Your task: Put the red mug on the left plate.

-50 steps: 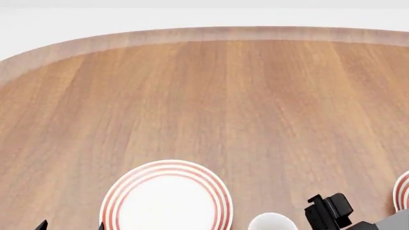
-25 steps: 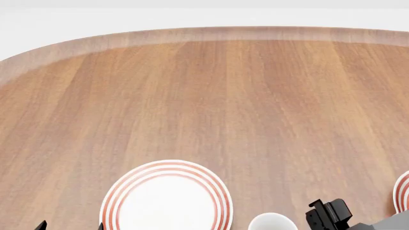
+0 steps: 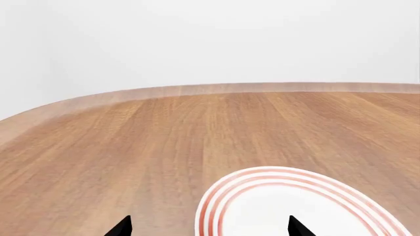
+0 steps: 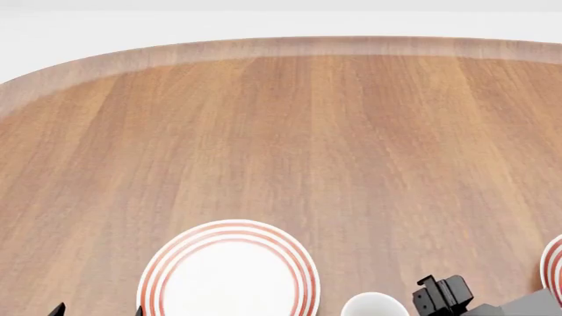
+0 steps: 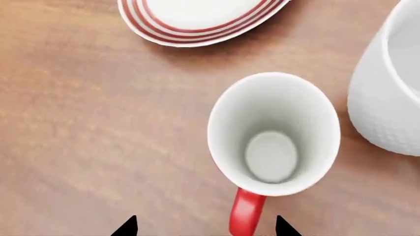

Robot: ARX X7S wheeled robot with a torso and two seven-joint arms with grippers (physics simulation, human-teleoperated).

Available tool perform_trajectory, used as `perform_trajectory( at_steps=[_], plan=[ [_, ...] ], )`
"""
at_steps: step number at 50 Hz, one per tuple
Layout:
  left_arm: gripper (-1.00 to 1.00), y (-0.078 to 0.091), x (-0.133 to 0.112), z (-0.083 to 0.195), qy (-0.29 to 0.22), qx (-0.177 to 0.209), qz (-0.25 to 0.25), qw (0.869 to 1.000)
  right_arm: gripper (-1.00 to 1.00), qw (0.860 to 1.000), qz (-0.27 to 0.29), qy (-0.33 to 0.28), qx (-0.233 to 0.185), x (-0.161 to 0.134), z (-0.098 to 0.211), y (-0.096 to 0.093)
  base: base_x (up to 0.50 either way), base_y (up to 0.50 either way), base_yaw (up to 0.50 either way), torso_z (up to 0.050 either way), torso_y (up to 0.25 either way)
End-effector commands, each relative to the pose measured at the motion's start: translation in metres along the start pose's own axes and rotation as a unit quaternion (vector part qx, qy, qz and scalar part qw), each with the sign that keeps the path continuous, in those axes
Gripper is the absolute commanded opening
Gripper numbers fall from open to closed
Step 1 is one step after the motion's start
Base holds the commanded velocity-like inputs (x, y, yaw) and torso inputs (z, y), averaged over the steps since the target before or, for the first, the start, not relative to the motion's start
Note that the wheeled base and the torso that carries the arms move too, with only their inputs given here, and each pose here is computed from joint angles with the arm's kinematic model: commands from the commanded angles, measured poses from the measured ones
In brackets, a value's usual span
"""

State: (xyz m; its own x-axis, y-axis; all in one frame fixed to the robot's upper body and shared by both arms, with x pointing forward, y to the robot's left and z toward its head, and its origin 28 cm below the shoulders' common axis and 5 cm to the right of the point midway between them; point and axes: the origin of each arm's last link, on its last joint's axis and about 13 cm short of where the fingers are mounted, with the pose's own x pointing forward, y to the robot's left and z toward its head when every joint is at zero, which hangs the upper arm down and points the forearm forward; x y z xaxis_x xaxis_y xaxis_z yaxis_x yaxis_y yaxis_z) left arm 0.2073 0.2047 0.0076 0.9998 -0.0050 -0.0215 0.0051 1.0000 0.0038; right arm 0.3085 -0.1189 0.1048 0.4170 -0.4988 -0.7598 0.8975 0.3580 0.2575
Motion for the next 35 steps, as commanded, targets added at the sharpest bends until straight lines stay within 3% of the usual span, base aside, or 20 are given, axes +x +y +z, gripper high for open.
perform_trajectory(
  at_steps=[1,35],
  plan=[
    [1.00,0.000,0.001,-0.001,0.001,0.000,-0.001,1.000,1.00,1.000,-0.006,0.013,0.003,0.009,-0.002,0.004,0.00,0.00,0.00,0.000,0.000],
    [1.00,0.000,-0.001,0.001,-0.001,0.002,0.000,1.000,1.00,0.999,-0.032,0.016,-0.008,0.028,-0.011,0.008,0.00,0.00,0.00,0.000,0.000]
  ],
)
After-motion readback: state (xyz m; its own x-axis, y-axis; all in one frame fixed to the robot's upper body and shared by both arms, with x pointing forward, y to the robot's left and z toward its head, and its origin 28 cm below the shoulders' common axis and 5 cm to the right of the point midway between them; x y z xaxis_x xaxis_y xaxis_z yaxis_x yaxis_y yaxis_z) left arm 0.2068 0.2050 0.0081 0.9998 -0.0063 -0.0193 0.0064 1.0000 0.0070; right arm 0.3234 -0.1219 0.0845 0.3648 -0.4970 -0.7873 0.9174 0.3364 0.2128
